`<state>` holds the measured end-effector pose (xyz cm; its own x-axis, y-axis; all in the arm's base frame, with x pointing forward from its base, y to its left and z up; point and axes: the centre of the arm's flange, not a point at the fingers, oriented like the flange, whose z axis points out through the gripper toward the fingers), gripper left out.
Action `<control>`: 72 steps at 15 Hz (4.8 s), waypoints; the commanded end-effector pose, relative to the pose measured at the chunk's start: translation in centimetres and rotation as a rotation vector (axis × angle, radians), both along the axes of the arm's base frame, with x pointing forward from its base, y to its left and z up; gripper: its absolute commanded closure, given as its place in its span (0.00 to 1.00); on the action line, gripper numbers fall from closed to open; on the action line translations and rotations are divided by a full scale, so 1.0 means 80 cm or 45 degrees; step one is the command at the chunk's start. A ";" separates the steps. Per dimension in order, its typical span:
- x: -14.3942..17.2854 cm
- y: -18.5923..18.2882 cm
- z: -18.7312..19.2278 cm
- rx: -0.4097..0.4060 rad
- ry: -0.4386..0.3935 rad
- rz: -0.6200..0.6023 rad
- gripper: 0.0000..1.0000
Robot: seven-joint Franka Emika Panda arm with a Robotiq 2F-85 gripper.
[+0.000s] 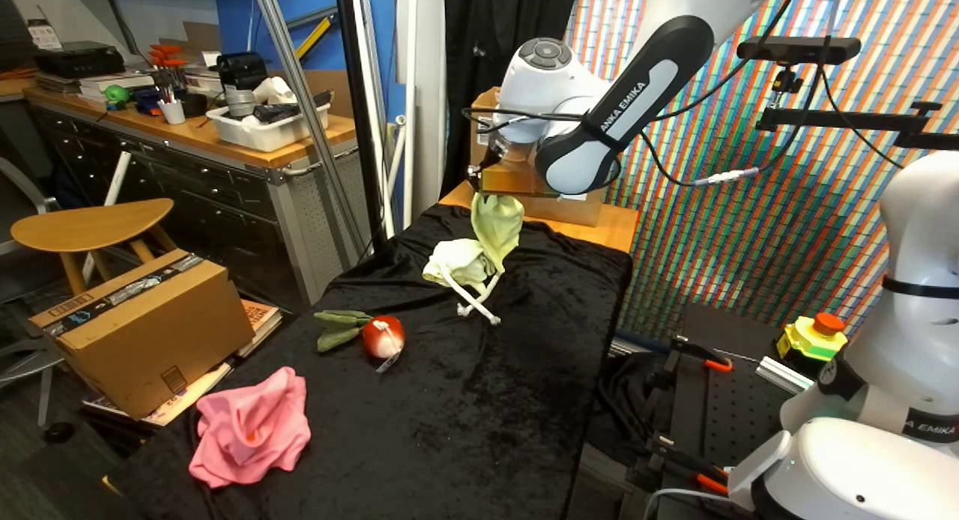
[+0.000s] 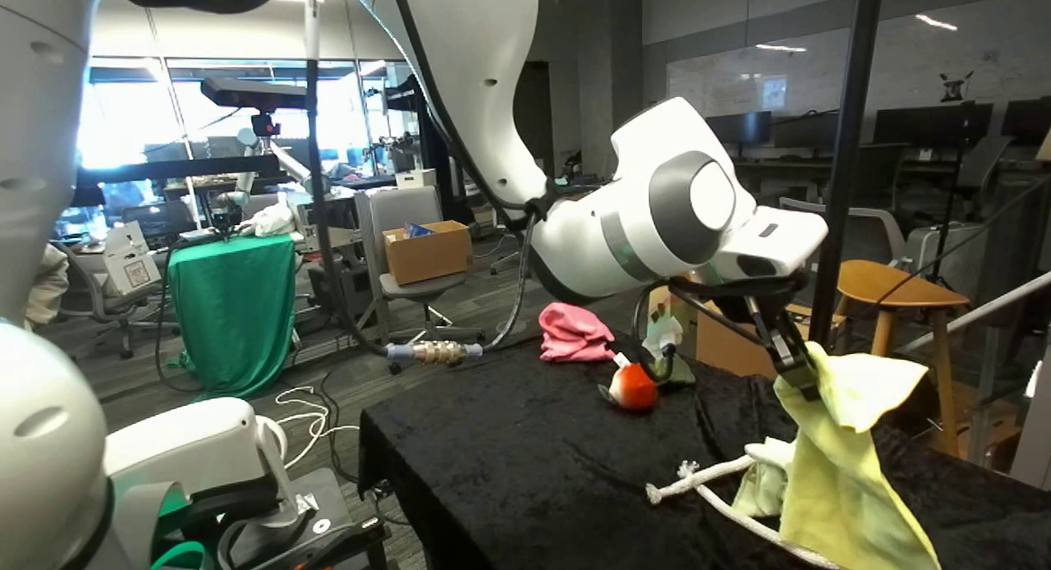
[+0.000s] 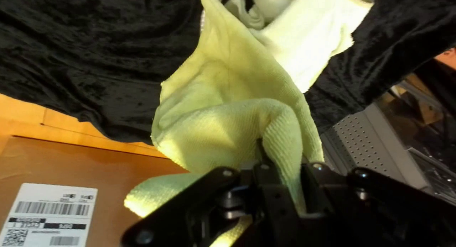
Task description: Stack the items on the tablecloth together.
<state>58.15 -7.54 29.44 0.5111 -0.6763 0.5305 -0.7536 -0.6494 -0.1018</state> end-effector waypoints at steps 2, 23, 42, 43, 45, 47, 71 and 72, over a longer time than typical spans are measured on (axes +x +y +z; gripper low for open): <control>0.038 0.056 0.004 0.033 -0.038 0.091 0.89; 0.057 0.082 -0.052 0.088 0.224 0.182 0.00; 0.056 0.296 -0.078 -0.004 0.311 0.795 0.00; 0.058 0.301 -0.087 0.002 0.324 0.819 0.00; 0.063 0.311 -0.104 -0.003 0.351 0.860 0.00; 0.071 0.319 -0.119 -0.011 0.376 0.885 0.00; 0.163 0.310 -0.182 0.149 0.623 0.872 0.00; 0.164 0.308 -0.185 0.147 0.628 0.870 0.00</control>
<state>69.44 17.01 15.03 0.9793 -0.1726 0.1058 -0.1793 -0.9821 0.0576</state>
